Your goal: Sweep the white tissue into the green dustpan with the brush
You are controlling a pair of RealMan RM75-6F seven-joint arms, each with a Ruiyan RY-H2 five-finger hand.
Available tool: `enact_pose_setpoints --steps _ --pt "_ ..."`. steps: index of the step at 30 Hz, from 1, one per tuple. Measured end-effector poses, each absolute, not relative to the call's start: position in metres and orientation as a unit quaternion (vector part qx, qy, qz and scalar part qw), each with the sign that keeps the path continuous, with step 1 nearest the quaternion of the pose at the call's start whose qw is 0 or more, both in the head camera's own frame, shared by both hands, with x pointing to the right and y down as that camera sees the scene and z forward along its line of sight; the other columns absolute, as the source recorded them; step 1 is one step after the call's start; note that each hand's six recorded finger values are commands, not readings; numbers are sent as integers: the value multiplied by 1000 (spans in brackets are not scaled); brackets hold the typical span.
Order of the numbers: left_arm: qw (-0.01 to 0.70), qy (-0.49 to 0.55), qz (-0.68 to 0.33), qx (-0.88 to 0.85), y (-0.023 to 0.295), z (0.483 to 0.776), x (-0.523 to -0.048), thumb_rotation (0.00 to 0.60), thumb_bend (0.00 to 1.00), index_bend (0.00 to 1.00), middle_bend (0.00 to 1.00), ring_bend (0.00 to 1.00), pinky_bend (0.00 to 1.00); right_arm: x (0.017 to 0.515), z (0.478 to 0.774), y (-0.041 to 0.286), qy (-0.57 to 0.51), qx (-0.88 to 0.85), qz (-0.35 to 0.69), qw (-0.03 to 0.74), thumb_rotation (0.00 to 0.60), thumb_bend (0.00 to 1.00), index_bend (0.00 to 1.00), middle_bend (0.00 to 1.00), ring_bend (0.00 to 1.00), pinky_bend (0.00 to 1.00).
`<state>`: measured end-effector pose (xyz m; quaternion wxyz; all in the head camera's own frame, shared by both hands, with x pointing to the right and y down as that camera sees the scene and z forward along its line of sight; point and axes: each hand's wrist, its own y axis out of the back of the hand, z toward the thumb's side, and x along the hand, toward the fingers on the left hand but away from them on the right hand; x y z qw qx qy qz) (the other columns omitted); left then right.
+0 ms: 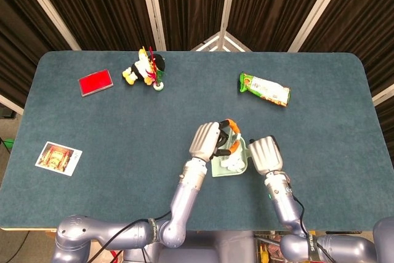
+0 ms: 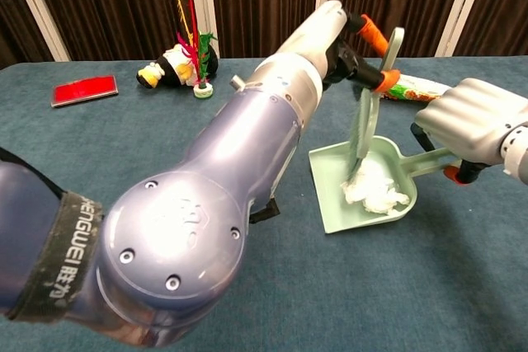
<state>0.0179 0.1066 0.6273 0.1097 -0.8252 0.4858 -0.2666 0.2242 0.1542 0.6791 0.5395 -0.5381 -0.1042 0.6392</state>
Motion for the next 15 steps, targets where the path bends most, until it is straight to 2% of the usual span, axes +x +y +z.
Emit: enact_pose_setpoints --steps 12,15 --pt "110 508 -238 -820 93 611 -12 600 637 759 1000 1000 1000 228 680 156 -101 -537 643 537 600 468 662 834 821 681" --pt "121 516 -238 -814 86 608 -27 600 637 759 1000 1000 1000 228 681 157 -101 -537 643 537 600 468 588 834 821 681"
